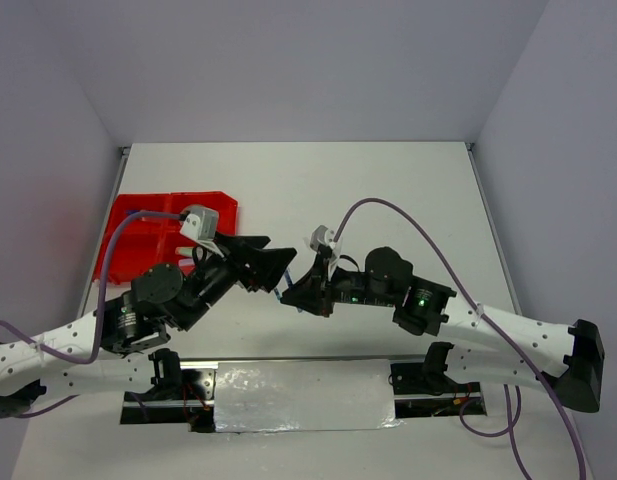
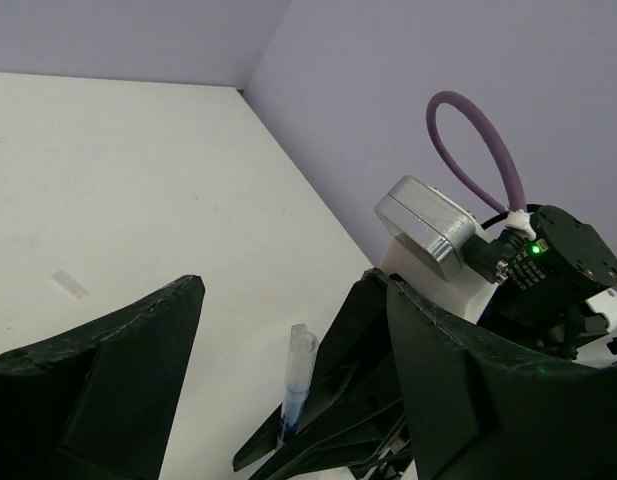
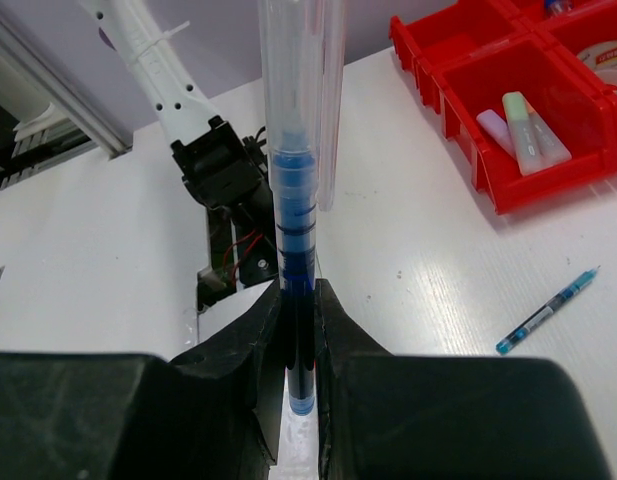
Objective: Sort the stationery into containers
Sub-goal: Close the pen cap on the pen, then place the pen in the storage box, then pick up the pen cap from the center of the board.
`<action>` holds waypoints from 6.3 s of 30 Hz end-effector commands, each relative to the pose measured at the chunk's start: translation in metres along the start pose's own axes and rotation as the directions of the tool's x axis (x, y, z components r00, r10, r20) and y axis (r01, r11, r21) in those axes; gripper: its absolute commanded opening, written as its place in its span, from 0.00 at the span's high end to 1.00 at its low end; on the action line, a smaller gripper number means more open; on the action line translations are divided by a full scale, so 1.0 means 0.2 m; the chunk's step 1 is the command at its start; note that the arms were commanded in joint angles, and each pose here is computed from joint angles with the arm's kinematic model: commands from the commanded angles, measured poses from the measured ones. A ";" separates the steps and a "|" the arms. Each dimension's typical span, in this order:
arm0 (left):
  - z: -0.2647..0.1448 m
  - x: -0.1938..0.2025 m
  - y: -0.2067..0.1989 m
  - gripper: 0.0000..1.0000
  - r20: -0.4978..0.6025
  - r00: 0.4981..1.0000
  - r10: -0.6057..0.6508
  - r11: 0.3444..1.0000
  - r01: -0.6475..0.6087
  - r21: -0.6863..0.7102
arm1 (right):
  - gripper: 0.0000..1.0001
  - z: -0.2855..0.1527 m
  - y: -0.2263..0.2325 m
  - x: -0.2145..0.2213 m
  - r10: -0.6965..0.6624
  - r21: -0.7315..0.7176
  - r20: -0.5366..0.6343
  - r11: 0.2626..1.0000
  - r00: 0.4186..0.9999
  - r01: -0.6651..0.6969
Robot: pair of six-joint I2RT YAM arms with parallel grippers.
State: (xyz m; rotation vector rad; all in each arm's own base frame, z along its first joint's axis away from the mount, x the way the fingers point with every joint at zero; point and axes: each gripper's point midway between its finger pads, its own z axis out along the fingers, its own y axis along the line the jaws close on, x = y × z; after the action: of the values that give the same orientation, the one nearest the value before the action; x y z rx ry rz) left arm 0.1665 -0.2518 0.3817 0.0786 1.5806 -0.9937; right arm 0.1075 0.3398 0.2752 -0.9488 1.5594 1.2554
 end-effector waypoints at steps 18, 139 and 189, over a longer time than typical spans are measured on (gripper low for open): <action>0.02 0.13 -0.13 0.90 -0.039 0.999 0.028 0.984 -0.020 0.179 | 1.00 -0.02 0.07 -0.16 -0.017 -0.039 0.120 0.999 0.993 0.022; -0.61 -0.51 2.04 0.04 0.347 0.935 -0.076 0.157 0.355 -0.922 | 0.00 -0.17 -0.65 0.38 0.291 0.615 -0.050 0.763 0.955 -0.200; -0.45 0.18 1.14 0.06 -0.287 0.952 -0.107 0.720 -0.125 -0.683 | 0.63 0.12 -1.72 0.90 0.597 0.817 -0.460 0.575 0.657 0.049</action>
State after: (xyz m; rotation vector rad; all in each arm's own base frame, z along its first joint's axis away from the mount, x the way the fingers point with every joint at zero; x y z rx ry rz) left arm 0.2112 -0.0654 0.2172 -0.3465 2.1678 -0.3042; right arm 0.3826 0.2947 0.0186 -0.5453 2.6222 0.1948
